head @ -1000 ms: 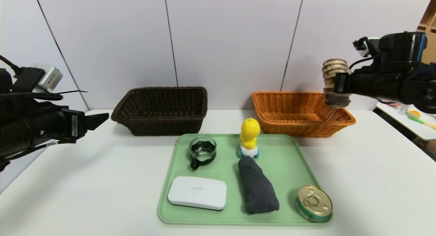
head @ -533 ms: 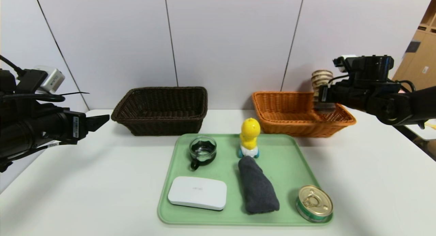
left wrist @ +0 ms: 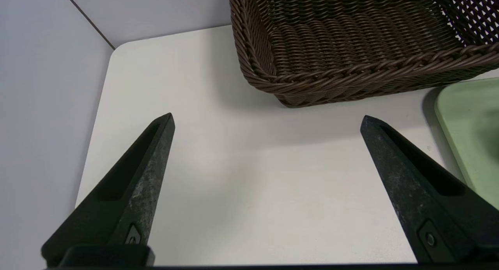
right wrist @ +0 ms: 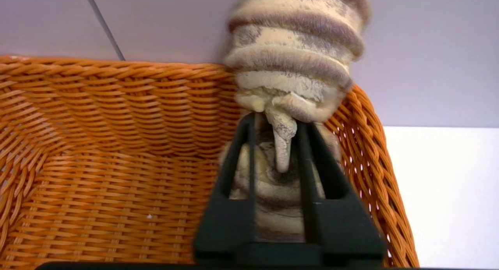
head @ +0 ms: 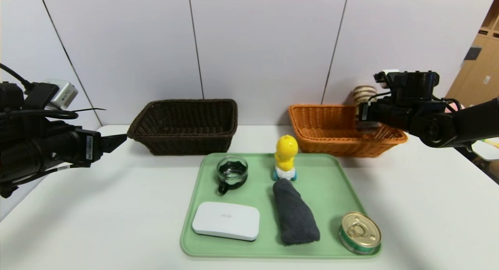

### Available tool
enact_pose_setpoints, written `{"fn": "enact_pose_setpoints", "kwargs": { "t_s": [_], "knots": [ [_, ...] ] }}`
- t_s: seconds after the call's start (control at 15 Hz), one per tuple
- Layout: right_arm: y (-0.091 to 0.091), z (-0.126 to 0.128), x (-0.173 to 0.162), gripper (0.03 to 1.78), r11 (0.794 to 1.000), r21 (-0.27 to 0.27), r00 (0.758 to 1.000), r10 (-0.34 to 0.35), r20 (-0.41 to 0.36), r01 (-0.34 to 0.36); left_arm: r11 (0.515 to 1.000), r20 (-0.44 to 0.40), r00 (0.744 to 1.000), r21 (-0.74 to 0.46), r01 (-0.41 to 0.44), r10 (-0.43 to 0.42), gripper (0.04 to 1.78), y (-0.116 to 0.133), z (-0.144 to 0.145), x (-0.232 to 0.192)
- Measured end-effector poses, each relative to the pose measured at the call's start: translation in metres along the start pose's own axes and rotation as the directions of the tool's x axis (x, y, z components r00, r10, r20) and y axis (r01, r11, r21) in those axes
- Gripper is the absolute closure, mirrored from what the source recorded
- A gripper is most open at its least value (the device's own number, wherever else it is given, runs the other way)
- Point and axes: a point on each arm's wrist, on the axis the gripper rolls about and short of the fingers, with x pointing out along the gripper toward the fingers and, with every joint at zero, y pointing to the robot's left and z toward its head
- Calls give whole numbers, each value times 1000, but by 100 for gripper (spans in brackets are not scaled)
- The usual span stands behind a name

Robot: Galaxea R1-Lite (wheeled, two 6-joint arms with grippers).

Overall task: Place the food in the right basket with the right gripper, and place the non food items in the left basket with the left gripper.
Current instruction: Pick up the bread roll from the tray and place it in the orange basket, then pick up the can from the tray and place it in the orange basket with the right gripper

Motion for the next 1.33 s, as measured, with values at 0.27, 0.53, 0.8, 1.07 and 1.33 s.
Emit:
{"fn": "enact_pose_setpoints", "kwargs": {
  "t_s": [0.27,0.53,0.8,1.07,1.33],
  "knots": [
    [0,-1,1,87,1000,-1,1000,0,1,0,1000,-5,1000,-3,0,0,13,0,-1,1],
    [5,7,-11,56,1000,-2,1000,17,13,-17,1000,-6,1000,-3,0,0,13,0,-1,2],
    [16,30,-46,38,998,-10,998,58,-13,-58,1000,-10,1000,-4,1,-1,13,0,-2,2],
    [24,53,-97,27,994,-18,994,105,-37,-106,1000,-18,1000,-6,2,-2,13,-1,-5,1],
    [42,64,-168,20,977,29,965,212,-156,-210,1000,13,1000,-3,-2,2,13,-1,-8,1]
  ]
}}
